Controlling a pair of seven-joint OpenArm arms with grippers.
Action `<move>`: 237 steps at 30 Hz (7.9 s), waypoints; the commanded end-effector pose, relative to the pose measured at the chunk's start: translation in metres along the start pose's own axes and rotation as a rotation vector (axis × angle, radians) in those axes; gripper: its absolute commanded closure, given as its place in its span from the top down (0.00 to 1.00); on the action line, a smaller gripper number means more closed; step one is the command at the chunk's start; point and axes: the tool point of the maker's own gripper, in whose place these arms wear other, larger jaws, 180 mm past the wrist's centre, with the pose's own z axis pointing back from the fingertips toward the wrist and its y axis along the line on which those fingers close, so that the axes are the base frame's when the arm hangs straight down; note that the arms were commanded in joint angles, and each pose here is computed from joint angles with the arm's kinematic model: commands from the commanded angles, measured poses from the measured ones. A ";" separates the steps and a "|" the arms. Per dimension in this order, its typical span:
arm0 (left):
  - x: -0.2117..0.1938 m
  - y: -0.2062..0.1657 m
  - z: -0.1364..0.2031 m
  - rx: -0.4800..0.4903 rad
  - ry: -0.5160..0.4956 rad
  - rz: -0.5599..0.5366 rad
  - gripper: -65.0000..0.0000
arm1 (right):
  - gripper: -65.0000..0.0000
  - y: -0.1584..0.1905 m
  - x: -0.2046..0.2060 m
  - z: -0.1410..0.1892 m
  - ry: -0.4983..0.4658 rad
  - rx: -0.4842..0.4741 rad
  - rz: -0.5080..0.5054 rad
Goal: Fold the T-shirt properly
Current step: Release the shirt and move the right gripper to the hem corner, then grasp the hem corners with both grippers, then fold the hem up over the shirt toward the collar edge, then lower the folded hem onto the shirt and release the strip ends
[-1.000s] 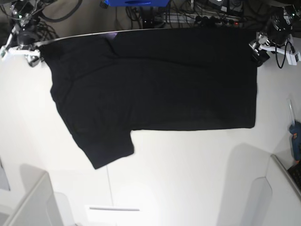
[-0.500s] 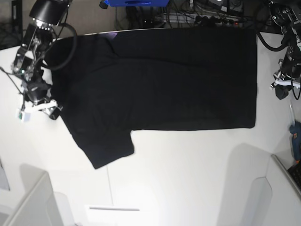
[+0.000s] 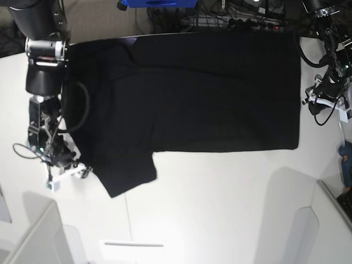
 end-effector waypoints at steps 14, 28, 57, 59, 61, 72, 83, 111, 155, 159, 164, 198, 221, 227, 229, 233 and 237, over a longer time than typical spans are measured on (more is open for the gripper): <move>0.028 -0.003 0.004 -0.009 -0.074 -0.020 0.92 | 0.64 0.028 0.036 -0.027 0.027 0.025 0.127; 0.025 -0.015 0.003 -0.081 -0.067 -0.112 0.92 | 0.63 0.044 0.013 -0.037 0.083 0.076 0.138; 0.081 -0.011 -0.058 -0.041 -0.091 0.027 0.92 | 0.00 0.062 0.000 -0.041 0.100 0.102 0.132; 0.081 -0.013 -0.065 -0.021 -0.080 0.018 0.92 | 0.00 0.064 0.000 -0.041 0.098 0.106 0.133; 0.080 -0.014 -0.073 -0.010 -0.062 0.025 0.92 | 0.00 0.066 0.000 -0.041 0.097 0.109 0.133; 0.057 -0.058 -0.105 -0.076 0.059 -0.052 0.92 | 0.00 0.065 0.002 -0.041 0.094 0.107 0.134; 0.044 -0.069 -0.120 -0.097 0.116 -0.007 0.76 | 0.00 0.062 0.002 -0.040 0.095 0.102 0.135; 0.081 -0.085 -0.093 -0.126 -0.023 -0.078 0.00 | 0.00 0.068 0.028 -0.015 -0.095 0.145 0.202; 0.004 -0.095 0.007 -0.294 0.027 -0.225 0.00 | 0.00 0.001 -0.044 0.094 -0.127 0.070 0.139; -0.005 -0.091 0.008 -0.287 0.048 -0.228 0.00 | 0.00 -0.005 -0.047 0.104 -0.136 0.054 0.140; -0.011 -0.091 0.014 -0.290 0.055 -0.246 0.00 | 0.00 -0.005 -0.056 0.113 -0.134 0.052 0.158; -0.027 -0.060 0.047 -0.301 0.084 -0.252 0.00 | 0.00 -0.046 -0.103 0.189 -0.112 -0.081 0.132; -0.052 -0.035 0.049 -0.204 0.153 -0.326 0.00 | 0.00 -0.050 -0.167 0.209 0.015 -0.107 0.079; -0.055 -0.034 0.050 -0.202 0.161 -0.324 0.00 | 0.00 -0.052 -0.171 0.209 0.026 -0.111 0.075; -0.061 -0.032 0.052 -0.199 0.177 -0.326 0.00 | 0.00 -0.055 -0.179 0.206 0.048 -0.116 0.062; -0.064 -0.030 0.052 -0.196 0.187 -0.324 0.00 | 0.00 -0.064 -0.189 0.200 0.074 -0.129 0.034; -0.064 -0.030 0.052 -0.197 0.187 -0.325 0.00 | 0.00 -0.065 -0.189 0.200 0.078 -0.131 0.033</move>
